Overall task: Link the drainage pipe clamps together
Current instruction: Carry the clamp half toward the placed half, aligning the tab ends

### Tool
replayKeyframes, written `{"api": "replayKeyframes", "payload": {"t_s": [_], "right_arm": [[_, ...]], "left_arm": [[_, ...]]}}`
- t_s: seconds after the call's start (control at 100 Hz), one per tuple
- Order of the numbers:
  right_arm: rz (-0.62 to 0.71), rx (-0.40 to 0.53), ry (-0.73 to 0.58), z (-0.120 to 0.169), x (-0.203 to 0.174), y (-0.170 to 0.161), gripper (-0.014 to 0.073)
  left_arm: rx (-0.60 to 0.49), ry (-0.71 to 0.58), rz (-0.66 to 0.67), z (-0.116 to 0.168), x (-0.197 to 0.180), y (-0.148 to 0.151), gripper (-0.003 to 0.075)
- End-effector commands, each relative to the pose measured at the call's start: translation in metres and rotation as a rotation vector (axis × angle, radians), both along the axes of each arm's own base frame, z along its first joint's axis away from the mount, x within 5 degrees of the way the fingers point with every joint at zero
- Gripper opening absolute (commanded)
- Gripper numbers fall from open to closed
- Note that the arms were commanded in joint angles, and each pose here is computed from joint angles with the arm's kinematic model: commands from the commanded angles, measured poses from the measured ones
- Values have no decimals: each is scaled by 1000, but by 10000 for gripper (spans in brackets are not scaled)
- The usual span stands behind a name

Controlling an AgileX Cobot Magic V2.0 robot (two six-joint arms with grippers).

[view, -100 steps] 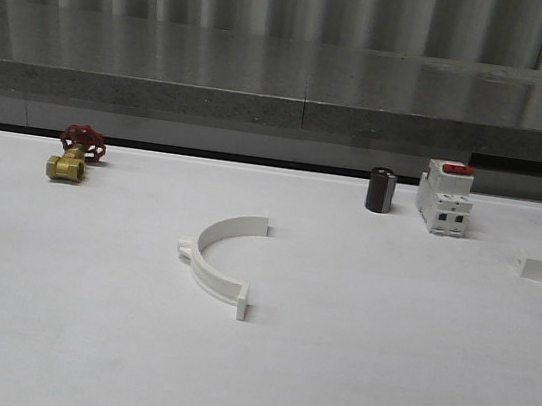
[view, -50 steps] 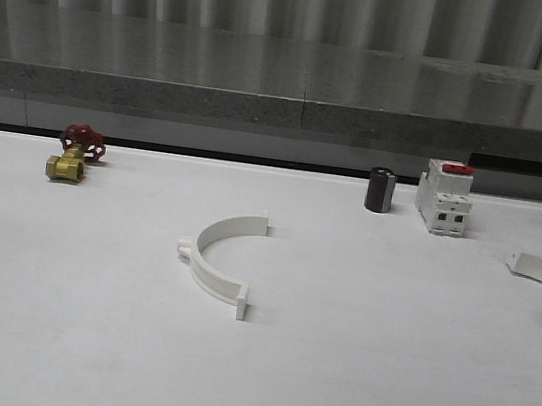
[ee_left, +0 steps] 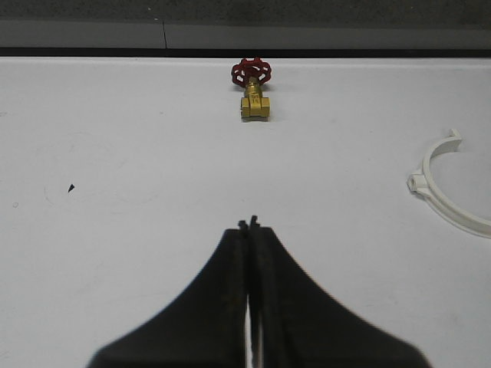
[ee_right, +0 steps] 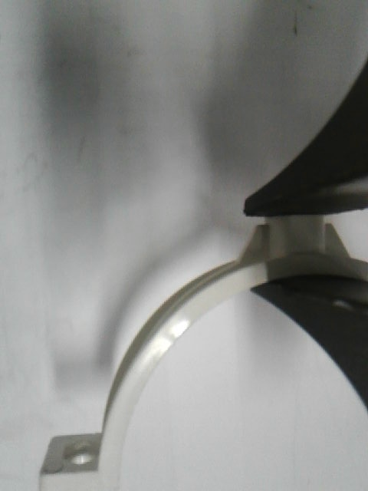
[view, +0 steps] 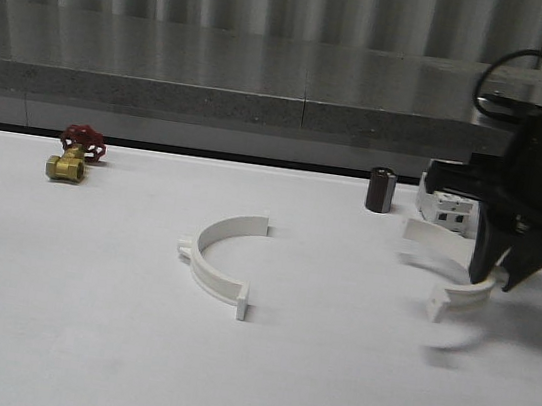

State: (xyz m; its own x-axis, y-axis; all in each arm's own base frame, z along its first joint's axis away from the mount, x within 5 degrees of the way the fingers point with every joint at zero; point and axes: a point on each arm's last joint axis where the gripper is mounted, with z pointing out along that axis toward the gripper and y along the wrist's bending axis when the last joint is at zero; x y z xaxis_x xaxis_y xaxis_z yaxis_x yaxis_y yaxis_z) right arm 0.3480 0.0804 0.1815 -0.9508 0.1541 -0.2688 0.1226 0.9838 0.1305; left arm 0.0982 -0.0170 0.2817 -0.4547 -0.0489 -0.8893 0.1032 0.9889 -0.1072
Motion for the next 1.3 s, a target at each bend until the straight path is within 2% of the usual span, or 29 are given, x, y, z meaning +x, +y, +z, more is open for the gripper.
{"api": "replayKeyframes", "payload": {"t_s": [0.0, 0.15, 0.29, 0.54, 0.88, 1.29], "right_arm": [[-21, -15, -107, 35, 2, 18, 28], [-35, -29, -157, 49, 2, 45, 28], [-56, -9, -184, 53, 1, 56, 28], [-39, -11, -152, 34, 7, 72, 28], [17, 0, -150, 27, 20, 111, 28], [25, 9, -136, 10, 20, 126, 28]], "left_arm": [[-15, -87, -6, 14, 3, -1, -20], [-15, -87, -6, 14, 3, -1, -20], [-15, -87, -6, 14, 3, -1, -20], [-15, -87, -6, 14, 3, -1, -20], [-15, -87, -6, 14, 3, -1, -20], [-15, -87, -6, 14, 3, -1, -20]]}}
